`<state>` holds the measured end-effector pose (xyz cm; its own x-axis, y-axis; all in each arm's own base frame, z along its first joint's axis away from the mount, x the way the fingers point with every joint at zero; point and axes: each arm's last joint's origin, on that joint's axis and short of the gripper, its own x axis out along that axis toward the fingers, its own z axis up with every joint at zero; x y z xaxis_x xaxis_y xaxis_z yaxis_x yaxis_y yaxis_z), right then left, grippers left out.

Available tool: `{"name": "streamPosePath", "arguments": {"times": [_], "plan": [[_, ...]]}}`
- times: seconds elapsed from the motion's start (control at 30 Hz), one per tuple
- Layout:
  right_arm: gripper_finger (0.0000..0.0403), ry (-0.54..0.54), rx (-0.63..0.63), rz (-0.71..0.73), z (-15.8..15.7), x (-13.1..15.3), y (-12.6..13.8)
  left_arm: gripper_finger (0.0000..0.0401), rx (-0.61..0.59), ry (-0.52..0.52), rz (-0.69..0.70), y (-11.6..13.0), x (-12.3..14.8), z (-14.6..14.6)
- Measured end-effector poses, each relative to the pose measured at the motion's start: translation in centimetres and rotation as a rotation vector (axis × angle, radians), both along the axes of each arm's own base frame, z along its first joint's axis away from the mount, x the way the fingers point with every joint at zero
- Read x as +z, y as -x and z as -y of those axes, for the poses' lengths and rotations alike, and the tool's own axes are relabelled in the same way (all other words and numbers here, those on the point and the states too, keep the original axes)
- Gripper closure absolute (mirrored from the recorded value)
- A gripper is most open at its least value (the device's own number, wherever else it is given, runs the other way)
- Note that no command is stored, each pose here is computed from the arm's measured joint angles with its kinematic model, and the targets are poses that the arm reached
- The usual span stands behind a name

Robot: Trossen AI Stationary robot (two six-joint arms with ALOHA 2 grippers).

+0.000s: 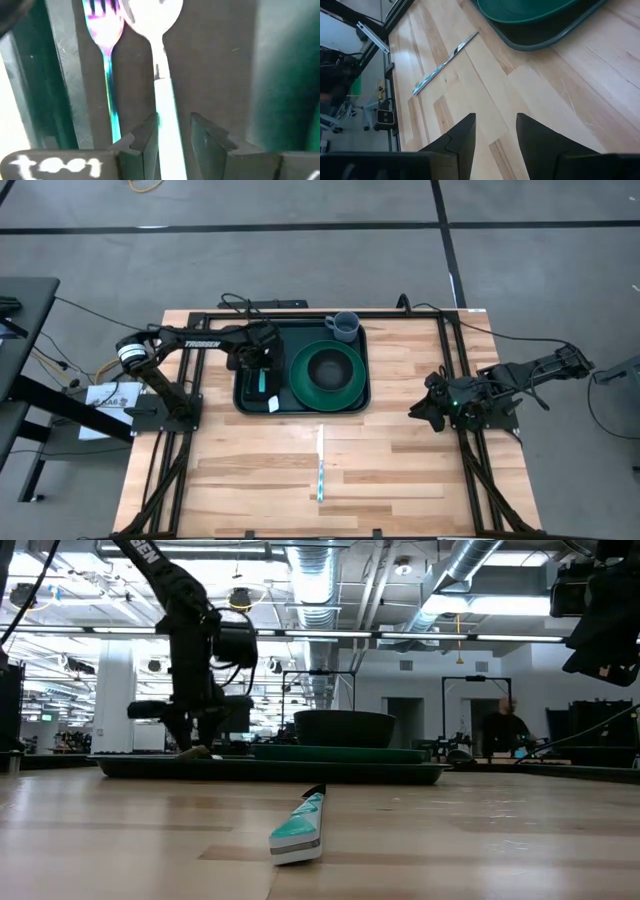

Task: Set up tray
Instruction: Put the blue spoon to the right of the blue fork on the black napkin on the dark serving tray, then put the blue patterned knife to the right of the blue spoon on the black napkin on the dark green serving tray

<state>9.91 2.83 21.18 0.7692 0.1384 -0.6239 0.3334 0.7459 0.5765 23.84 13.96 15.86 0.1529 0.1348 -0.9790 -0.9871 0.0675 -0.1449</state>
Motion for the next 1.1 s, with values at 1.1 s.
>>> {"name": "streamPosePath", "arguments": {"times": [1.1], "plan": [[0.0269, 0.028, -0.001, -0.071, 0.2, -0.5, 0.5, 0.0301, -0.212, 0.022, 0.474, -10.5, 12.8, 24.5]]}}
